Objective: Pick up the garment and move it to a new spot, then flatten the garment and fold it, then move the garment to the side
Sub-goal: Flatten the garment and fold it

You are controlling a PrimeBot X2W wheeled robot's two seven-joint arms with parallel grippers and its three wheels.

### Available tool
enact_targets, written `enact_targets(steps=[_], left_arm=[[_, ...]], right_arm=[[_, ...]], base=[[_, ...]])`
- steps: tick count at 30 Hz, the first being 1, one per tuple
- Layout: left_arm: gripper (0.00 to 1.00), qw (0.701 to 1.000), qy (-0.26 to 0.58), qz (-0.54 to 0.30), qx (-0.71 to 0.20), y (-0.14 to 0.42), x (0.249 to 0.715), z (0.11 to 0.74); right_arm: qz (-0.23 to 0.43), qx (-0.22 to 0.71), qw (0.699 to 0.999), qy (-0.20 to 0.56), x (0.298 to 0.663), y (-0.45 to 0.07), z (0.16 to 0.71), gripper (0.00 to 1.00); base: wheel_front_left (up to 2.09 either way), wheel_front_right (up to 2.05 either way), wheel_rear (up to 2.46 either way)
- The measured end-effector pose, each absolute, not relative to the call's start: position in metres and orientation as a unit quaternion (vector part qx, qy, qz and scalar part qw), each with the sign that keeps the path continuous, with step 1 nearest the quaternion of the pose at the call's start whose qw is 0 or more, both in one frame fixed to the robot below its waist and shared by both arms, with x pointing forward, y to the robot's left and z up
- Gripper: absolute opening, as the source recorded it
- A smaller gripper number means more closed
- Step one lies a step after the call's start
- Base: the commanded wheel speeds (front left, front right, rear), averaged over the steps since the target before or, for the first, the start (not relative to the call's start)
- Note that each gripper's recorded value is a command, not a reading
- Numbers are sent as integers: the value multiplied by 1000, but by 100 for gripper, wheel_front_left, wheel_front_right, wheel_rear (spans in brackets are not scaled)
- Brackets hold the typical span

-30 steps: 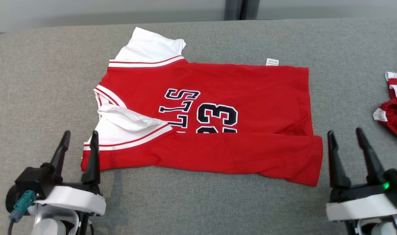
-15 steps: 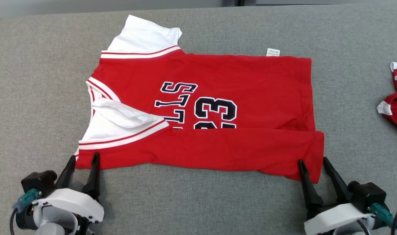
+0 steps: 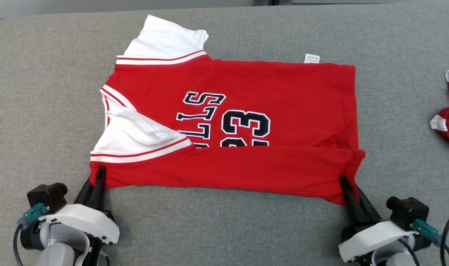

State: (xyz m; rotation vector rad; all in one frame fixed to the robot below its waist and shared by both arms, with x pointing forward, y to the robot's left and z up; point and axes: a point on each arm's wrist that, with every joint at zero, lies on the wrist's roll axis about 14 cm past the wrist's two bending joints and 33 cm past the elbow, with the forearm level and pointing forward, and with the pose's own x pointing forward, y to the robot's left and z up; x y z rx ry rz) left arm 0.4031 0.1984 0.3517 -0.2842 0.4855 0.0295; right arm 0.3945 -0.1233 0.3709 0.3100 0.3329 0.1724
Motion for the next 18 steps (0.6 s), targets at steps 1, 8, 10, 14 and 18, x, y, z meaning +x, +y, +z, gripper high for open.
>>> enact_targets(steps=[1, 8, 10, 14, 18], left_arm=[[0, 962, 235, 14, -138, 199, 403, 354], [0, 968, 211, 22, -136, 204, 387, 374], [0, 968, 208, 27, -136, 206, 376, 379], [0, 966, 215, 36, -140, 204, 354, 386], [0, 960, 228, 42, -158, 195, 334, 388]], right_arm=[[87, 153, 971, 163, 395, -123, 372, 0], [92, 155, 972, 153, 388, -129, 384, 0], [90, 152, 973, 151, 384, -134, 389, 0], [79, 149, 972, 164, 370, -143, 389, 0], [69, 150, 970, 178, 355, -148, 391, 0]], base=[[0, 0, 0], [0, 0, 0], [0, 0, 0], [0, 0, 0], [0, 0, 0]])
